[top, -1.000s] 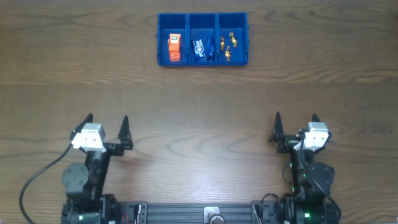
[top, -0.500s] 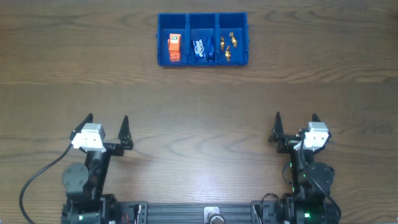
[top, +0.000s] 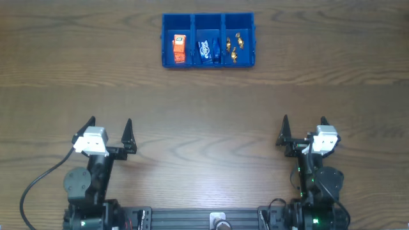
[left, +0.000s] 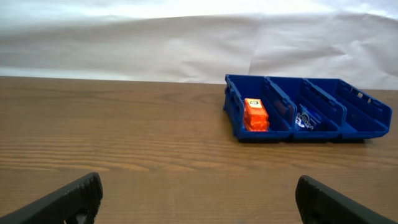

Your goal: Sort Candies Into Trays

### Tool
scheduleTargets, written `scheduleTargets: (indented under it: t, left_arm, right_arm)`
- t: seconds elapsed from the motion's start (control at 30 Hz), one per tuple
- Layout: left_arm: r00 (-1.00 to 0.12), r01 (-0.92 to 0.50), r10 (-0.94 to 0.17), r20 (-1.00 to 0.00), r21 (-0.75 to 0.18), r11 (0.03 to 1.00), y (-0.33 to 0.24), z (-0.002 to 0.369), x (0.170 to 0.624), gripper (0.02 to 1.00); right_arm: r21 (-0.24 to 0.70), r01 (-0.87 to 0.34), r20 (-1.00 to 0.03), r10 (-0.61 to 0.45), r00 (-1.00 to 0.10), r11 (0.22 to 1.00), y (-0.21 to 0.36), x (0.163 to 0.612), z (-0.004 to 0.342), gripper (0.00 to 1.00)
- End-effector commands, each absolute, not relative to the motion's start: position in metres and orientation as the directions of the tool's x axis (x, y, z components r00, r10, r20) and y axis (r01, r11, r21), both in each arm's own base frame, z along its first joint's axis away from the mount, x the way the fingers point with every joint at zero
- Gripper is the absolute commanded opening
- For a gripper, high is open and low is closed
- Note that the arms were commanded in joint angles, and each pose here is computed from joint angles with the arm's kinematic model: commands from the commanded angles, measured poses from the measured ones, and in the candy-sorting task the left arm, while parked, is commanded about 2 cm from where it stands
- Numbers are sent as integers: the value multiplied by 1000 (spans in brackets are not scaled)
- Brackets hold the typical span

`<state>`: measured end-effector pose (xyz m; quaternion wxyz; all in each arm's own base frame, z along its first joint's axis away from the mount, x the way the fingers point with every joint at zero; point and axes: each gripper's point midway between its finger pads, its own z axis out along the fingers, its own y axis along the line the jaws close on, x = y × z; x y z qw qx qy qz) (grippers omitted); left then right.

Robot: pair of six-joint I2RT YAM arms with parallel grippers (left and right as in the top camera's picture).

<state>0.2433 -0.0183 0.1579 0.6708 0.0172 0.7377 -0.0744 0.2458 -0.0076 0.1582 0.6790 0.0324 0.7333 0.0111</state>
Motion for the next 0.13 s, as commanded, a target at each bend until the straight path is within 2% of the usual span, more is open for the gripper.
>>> scheduleTargets:
  t: [0.03, 0.13]
  left_arm:
    - [-147, 145, -77, -986, -98, 984, -23, 142, 242, 998]
    - [-147, 145, -77, -986, -98, 985, -23, 142, 242, 998]
  right_arm:
    - [47, 46, -996, 51, -76, 998, -10, 246, 156, 998]
    - [47, 46, -996, 51, -77, 998, -10, 246, 156, 998]
